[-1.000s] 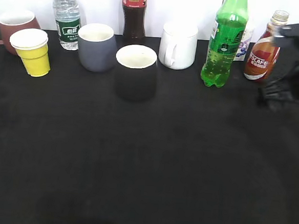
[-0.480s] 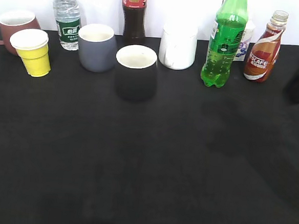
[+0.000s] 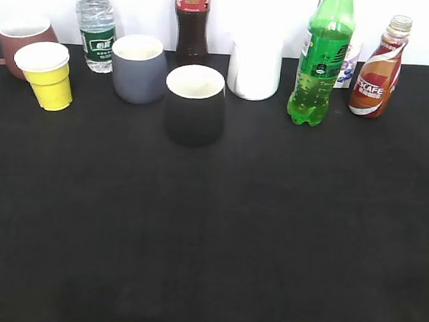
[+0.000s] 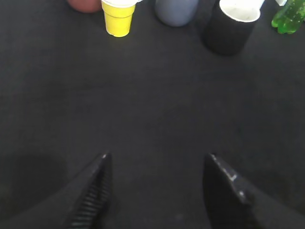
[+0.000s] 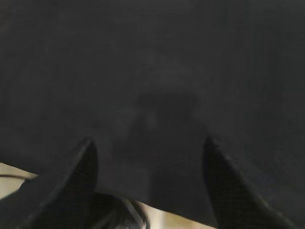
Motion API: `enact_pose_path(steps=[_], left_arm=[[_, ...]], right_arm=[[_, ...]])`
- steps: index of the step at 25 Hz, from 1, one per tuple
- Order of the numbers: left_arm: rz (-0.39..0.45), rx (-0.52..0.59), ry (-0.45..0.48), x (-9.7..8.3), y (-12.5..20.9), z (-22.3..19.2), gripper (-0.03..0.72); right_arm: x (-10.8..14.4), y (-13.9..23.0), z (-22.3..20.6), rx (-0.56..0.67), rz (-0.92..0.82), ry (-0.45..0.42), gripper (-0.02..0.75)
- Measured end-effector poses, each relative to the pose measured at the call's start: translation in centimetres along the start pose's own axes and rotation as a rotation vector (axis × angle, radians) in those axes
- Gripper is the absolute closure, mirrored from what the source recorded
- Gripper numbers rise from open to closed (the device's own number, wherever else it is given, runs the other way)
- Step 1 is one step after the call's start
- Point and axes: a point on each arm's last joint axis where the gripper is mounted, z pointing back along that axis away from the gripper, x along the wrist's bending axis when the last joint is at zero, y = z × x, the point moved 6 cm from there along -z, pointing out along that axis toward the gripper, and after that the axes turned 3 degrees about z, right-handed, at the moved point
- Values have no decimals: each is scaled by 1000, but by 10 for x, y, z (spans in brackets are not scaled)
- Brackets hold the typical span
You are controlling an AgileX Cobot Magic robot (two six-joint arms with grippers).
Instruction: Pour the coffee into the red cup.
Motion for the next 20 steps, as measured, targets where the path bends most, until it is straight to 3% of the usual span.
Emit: enact_pose_path(steps=[2,5,8,12,13,16,20], left_arm=[[0,0,-1,0,0,0,230],[3,65,-14,4,15,-16,232],[17,215,-30,11,51,-47,256],[27,231,-6,7,55,-49,281],[16,219,-28,11,53,-49,274],[-9,198,-73,18,50,-50,122],[-110,149,-71,19,42,-51,113]], right_arm=[[-3,24,2,-52,6,18,197],[-9,48,-12,-18,22,54,197],[-9,44,-17,-56,3,54,197],[-9,43,-22,-74,5,53,197],[-8,43,-22,-75,5,53,197],[-8,43,-22,-77,5,53,142],[-8,43,-22,-79,5,53,126]])
